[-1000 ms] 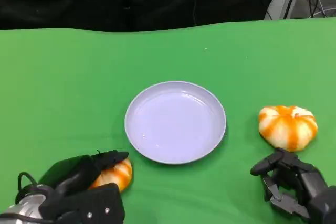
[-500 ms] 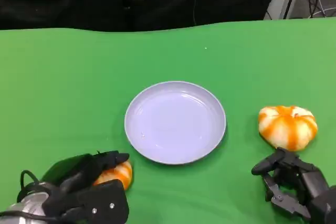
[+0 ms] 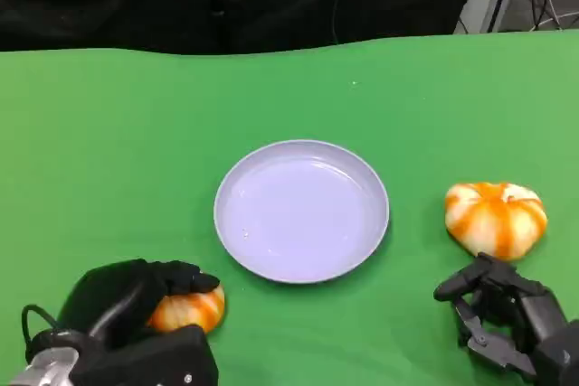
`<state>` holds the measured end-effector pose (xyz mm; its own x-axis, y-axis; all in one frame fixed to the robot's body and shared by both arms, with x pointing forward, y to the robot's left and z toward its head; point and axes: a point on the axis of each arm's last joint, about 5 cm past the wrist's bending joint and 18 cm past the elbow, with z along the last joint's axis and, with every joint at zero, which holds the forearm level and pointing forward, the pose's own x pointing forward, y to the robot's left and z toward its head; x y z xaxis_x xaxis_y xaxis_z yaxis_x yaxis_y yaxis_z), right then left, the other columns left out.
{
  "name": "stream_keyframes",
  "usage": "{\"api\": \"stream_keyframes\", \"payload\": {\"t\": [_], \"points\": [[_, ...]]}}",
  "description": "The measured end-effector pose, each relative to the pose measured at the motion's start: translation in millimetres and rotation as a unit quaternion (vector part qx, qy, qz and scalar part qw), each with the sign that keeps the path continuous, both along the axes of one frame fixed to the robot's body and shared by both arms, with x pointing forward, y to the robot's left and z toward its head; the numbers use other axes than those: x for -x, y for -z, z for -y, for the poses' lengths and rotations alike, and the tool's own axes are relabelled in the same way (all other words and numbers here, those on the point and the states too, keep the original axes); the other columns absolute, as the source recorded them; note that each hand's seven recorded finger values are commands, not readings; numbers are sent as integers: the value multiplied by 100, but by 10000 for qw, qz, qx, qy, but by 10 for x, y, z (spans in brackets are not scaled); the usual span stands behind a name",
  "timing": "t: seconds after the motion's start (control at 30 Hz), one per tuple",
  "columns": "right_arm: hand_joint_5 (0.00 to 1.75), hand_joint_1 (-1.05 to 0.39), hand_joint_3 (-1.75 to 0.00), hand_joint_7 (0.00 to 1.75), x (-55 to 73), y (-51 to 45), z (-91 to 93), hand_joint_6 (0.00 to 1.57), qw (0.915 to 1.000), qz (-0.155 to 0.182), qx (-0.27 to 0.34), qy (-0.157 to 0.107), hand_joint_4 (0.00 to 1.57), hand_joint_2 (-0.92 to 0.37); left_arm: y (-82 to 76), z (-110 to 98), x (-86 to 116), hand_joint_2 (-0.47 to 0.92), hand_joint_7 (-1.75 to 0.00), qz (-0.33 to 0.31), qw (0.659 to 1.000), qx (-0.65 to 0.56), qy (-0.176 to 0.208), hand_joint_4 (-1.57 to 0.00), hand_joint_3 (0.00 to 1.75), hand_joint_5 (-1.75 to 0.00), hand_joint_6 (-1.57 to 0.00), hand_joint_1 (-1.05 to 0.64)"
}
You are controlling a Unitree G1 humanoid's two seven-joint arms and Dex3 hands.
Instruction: Grasp the bread from the table and place it into the plate.
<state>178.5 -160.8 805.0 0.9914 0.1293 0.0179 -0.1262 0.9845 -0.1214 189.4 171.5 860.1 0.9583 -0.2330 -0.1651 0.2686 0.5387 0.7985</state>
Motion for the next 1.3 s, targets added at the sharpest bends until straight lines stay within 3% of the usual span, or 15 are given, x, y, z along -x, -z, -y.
{"api": "stream_keyframes", "payload": {"t": [0.03, 0.07, 0.13, 0.17, 0.2, 0.23, 0.8, 1.3], "points": [[175, -14, -70, 126, 0, 0, 0, 74, 10000, 0, 0, 0, 70, -81, 6, 1, 0, 92, -61, 42, 10000, -2, -19, -109, 9, -112, -122, -8], [175, -14, -70, 126, 0, 0, 0, 74, 10000, 1, 0, 0, 70, -81, 17, 5, 3, 92, -79, 102, 9999, -10, -43, -101, 9, -129, -114, -8], [175, -14, -70, 126, 0, 0, 0, 74, 10000, 1, 0, 0, 70, -81, 33, 16, 3, 92, -93, 223, 9997, -21, -107, -95, 9, -143, -107, -8], [175, -14, -70, 126, 0, 0, 0, 74, 10000, 0, 0, 0, 70, -81, 34, 18, 0, 92, -128, 255, 9996, -13, -128, -82, 8, -161, -87, -6], [175, -14, -70, 126, 0, 0, 0, 74, 10000, 0, 0, 1, 70, -81, 40, 21, -3, 92, -146, 340, 9993, -21, -159, -76, 7, -169, -76, -5], [175, -15, -70, 126, 0, 0, 0, 74, 10000, 1, 1, 2, 70, -81, 57, 23, 0, 92, -151, 444, 9988, -45, -196, -75, 6, -172, -72, -6], [175, -15, -71, 128, 0, 1, 1, 73, 10000, -3, 0, 12, 70, -80, 169, 4, 93, 92, -147, 1062, 9928, -240, -499, -76, 9, -175, -73, -8], [175, -16, -71, 127, -1, 7, -1, 74, 10000, -19, 19, 36, 70, -80, -104, 27, 185, 89, -138, 2131, 9757, -139, -500, -81, 10, -175, -81, -7]]}}
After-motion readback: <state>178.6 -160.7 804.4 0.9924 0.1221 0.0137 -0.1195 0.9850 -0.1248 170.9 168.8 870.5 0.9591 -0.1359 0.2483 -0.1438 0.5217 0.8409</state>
